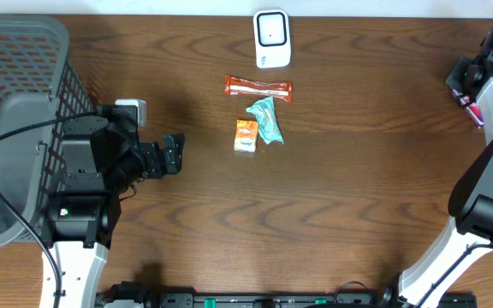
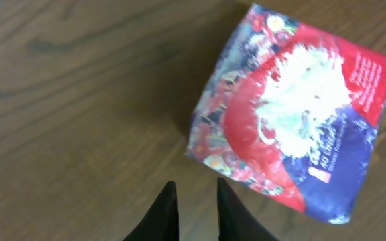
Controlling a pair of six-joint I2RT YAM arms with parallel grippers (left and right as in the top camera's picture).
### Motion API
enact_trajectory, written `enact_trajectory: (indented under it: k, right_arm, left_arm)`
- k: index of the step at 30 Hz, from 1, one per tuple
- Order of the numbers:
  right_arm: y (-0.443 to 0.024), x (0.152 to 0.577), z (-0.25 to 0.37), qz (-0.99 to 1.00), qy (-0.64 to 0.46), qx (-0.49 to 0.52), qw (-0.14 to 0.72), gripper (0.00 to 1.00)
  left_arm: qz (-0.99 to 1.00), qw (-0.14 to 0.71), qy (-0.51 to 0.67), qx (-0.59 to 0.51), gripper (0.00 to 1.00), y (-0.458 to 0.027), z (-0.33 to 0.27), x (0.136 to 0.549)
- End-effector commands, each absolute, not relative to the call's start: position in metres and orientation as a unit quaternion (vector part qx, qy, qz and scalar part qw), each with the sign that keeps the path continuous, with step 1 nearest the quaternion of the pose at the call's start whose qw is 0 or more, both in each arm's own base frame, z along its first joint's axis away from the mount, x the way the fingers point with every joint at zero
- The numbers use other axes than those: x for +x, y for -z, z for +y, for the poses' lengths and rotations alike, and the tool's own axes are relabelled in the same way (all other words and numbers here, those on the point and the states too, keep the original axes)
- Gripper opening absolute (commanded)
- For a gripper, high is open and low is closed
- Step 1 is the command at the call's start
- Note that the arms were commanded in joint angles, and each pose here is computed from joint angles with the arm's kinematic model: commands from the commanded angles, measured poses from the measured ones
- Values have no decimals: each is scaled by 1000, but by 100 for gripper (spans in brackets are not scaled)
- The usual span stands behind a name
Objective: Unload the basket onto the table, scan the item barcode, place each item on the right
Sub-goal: 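Lower the purple package onto the table and open the right gripper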
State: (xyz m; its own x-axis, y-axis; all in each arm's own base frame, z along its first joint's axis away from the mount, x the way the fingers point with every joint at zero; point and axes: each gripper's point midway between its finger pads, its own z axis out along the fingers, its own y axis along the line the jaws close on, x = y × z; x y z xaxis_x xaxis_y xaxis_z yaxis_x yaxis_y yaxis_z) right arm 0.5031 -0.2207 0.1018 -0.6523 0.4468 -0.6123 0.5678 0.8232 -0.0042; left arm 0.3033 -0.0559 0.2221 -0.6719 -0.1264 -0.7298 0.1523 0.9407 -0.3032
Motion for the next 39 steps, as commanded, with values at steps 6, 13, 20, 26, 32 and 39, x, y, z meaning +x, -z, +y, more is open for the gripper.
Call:
enact_trajectory:
  k: [6, 13, 20, 26, 32, 39]
  right_arm:
    - [-112, 479, -254, 894, 120, 314, 296, 20]
    - [-108, 468, -261, 896, 121, 324, 280, 25]
    - [-107, 457, -279, 888, 125, 346, 275, 26]
    - [-104, 442, -294, 883, 129, 367, 264, 26]
    - [-103, 423, -318, 868, 137, 402, 256, 29]
    - [-101, 416, -322, 868, 129, 409, 250, 29]
  left_arm:
    - [899, 403, 171, 12, 97, -219, -56, 303]
    - [899, 403, 171, 12, 97, -219, -56, 303]
    - [899, 403, 171, 12, 97, -219, -56, 303]
    - [899, 403, 171, 12, 97, -219, -56, 303]
    - [899, 403, 171, 12, 97, -219, -56, 303]
    - [899, 403, 171, 12, 97, -219, -56, 303]
